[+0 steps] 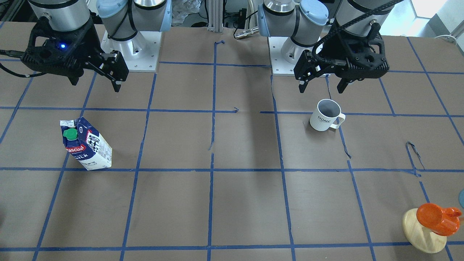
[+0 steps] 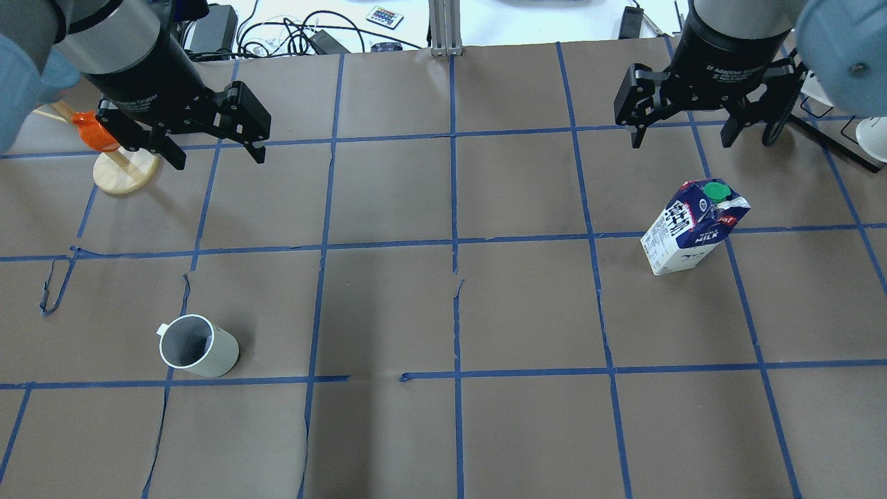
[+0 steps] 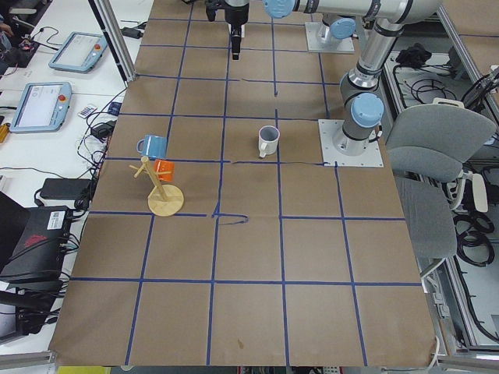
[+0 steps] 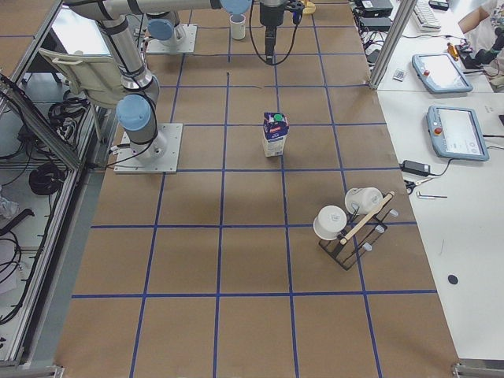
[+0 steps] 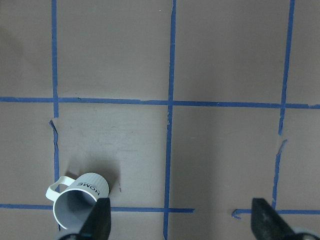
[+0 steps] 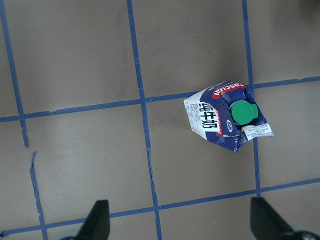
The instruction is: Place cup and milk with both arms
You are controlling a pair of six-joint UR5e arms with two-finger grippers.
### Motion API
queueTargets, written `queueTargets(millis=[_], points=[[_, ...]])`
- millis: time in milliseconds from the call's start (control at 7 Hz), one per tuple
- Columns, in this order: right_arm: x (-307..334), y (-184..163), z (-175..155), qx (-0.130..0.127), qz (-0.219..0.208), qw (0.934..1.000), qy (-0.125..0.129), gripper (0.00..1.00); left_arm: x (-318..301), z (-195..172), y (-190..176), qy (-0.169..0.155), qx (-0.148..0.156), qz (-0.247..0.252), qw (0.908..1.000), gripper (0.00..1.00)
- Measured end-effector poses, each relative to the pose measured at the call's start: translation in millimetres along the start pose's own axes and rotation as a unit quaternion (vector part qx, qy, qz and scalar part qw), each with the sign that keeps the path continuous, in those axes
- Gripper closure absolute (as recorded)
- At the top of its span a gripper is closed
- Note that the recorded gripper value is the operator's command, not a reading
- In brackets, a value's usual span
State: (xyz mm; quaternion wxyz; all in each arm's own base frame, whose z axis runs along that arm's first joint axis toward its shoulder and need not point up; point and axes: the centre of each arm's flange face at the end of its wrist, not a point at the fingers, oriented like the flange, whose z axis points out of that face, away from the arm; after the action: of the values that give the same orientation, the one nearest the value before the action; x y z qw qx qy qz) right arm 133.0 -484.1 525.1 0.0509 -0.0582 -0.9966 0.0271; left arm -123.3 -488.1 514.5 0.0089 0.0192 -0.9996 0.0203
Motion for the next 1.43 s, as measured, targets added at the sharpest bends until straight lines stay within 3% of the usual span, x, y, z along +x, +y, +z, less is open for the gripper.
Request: queueTargets(millis=[143,714,1143,1429], points=[[1.2,0.3,-8.4,0.009,0.003,1.0,0.001,0.0,0.1,0.0,0.0,0.0,0.0,0.0,1.0,0.0],[-5.5,-25.6,7.9,0.003,0.001,1.0,-0.004,0.0,-0.1,0.0,0.0,0.0,0.0,0.0,1.0,0.0],[-15.5,-35.6,16.4,0.009,0.005,0.9992,-0.039,0.0,-0.1,0.0,0.0,0.0,0.0,0.0,1.0,0.0],[-17.3,-35.6,29.0,-0.001,0.005,0.9991,-0.042,0.0,-0.2,0.4,0.2,0.0,-0.001,0.0,1.0,0.0]])
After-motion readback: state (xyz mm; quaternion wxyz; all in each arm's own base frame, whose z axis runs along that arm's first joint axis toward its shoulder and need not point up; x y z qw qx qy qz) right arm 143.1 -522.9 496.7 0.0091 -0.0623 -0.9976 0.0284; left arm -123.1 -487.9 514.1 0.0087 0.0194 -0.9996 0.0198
